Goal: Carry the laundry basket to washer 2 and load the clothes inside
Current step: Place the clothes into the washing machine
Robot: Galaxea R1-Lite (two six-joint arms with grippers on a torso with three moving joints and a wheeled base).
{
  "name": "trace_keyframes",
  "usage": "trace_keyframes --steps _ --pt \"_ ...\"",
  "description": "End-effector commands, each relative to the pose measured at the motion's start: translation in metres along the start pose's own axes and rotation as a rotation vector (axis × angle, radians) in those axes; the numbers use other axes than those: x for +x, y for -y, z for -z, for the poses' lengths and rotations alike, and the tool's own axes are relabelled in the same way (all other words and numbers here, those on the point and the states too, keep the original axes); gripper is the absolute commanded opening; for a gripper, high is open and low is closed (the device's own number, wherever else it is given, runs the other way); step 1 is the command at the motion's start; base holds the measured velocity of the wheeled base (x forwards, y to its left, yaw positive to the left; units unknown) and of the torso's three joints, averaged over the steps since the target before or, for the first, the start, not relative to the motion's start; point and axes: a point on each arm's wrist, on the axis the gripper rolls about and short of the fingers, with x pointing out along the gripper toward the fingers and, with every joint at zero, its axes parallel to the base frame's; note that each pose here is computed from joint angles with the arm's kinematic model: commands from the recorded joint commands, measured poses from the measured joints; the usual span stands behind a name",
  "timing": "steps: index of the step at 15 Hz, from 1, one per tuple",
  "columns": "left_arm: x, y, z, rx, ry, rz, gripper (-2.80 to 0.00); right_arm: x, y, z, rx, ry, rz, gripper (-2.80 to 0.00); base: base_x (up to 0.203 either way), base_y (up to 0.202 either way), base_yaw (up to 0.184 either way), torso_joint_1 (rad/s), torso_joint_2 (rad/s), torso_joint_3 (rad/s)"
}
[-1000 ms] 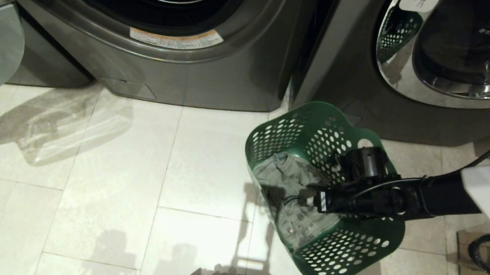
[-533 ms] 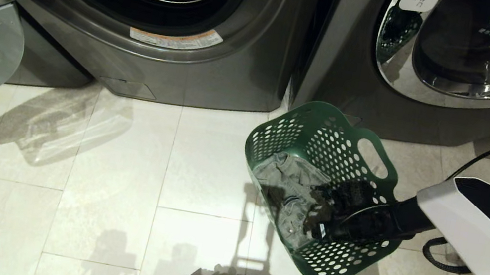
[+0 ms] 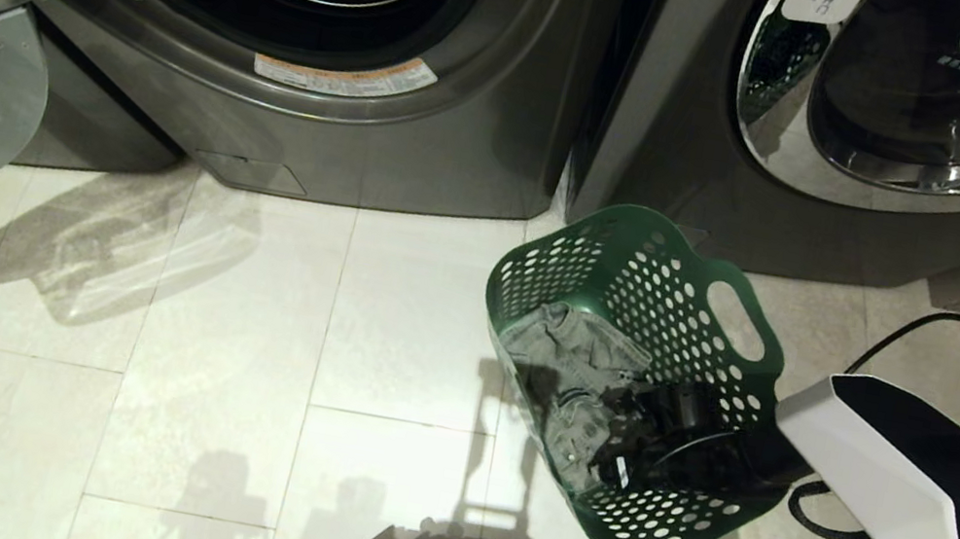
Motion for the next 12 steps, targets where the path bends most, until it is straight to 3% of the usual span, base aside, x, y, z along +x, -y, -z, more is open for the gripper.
trace_keyframes --steps 1,5,12 --pt "0.0 0.0 0.0 0.0 0.0 0.0 -2.8 0.003 -0.006 0.002 -0.002 -0.003 -0.008 0.0 0.0 0.0 0.0 0.0 0.0 0.0" --pt "0.0 0.0 0.0 0.0 0.0 0.0 -2.8 0.002 -0.029 -0.022 0.156 0.07 -0.033 0.0 0.0 0.0 0.0 0.0 0.0 0.0" --pt "0.0 0.0 0.0 0.0 0.0 0.0 -2.8 0.004 -0.039 -0.023 0.217 0.08 0.028 0.0 0.0 0.0 0.0 0.0 0.0 0.0"
